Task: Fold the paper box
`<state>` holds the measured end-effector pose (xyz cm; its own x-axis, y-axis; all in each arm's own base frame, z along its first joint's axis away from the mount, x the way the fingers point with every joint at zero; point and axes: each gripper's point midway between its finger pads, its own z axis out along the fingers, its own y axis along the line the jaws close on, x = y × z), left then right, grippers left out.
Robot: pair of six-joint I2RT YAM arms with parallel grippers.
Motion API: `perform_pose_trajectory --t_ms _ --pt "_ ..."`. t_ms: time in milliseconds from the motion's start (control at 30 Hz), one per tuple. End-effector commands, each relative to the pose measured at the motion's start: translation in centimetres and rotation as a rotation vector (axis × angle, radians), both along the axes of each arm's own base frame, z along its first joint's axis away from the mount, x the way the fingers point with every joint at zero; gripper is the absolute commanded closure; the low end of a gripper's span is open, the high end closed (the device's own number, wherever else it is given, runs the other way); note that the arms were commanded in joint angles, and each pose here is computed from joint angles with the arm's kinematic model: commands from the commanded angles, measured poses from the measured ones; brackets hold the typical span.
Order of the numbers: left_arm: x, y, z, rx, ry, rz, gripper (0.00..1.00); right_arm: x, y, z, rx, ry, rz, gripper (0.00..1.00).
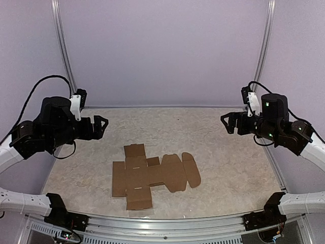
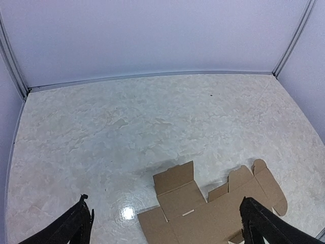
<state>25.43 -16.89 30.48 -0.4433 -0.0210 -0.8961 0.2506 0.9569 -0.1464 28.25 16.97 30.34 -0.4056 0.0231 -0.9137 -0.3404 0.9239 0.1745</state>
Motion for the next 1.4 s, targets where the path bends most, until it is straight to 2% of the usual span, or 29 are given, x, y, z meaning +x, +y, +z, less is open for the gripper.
perform_pose_trajectory --t_ms 0,200,500,933,1167,1367 --pt "-0.1 0.4 -1.9 0.009 0.028 0.015 0.01 -0.4 -1.6 -1.9 -0.088 0.019 -0.047 0.0" --pt "0.3 0.9 -3.3 -0.018 0.056 0.031 0.01 -1.1 -1.5 -2.7 -0.116 0.022 -0.008 0.0" --pt "0.5 1.7 -6.0 -0.136 0.166 0.064 0.01 -1.5 -1.1 -3.5 -0.144 0.094 0.024 0.0" --pt "0.5 1.5 -13.8 -0.312 0.409 0.109 0.01 -0.4 2.0 -6.4 -0.135 0.198 0.109 0.01" --pt "-0.2 -0.4 -18.6 -0.424 0.583 0.07 0.02 0.0 3.0 -7.4 -0.143 0.223 0.14 0.0" --pt "-1.2 -0.6 -22.1 -0.456 0.686 0.071 0.04 -0.2 3.0 -8.5 -0.156 0.24 0.15 0.0"
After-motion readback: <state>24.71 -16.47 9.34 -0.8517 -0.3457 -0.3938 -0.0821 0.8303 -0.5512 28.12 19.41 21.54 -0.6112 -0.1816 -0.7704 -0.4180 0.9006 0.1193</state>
